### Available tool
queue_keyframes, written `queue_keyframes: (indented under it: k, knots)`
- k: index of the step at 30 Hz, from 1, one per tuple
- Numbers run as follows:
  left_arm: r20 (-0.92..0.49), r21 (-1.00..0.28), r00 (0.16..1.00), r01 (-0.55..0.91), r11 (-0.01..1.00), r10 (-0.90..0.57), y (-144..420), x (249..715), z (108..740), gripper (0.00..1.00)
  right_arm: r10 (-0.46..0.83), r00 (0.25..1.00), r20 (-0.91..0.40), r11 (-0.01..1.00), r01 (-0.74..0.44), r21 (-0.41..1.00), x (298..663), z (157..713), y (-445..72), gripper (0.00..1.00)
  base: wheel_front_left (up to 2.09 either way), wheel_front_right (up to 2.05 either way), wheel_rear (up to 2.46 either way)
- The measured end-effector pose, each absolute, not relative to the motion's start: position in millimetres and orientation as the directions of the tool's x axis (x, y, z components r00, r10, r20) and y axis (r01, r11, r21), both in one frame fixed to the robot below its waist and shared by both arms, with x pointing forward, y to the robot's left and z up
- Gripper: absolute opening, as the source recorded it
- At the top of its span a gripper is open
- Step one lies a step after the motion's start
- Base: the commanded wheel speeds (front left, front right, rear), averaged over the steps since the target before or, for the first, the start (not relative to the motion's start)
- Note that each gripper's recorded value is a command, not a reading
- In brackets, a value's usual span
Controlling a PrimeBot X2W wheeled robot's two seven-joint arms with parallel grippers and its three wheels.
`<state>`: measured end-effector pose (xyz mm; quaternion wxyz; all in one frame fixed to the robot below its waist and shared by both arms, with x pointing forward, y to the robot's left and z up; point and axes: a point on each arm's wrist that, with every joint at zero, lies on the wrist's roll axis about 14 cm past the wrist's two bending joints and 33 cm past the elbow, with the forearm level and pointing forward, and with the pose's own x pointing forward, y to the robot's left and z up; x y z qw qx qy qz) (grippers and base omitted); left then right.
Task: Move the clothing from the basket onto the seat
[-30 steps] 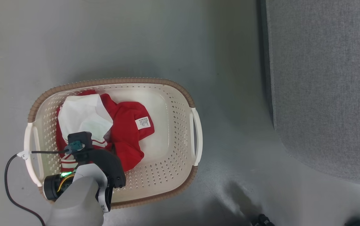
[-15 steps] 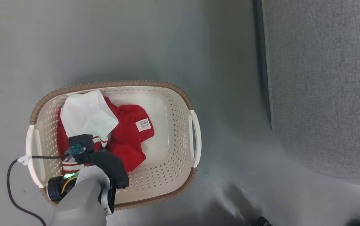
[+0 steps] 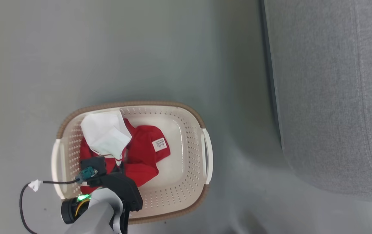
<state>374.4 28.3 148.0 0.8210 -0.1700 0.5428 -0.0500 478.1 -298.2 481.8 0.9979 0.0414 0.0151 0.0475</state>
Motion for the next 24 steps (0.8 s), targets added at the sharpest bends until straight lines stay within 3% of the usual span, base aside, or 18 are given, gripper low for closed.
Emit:
queue_keyframes:
  k: [24]
  knots:
    - [-0.684,-0.399,0.689,-0.080,0.914,-0.238,50,428,268,0.00,0.128,0.991,0.025,0.983,-0.130,0.133,451,502,-269,1.00,0.00,0.00,0.00]
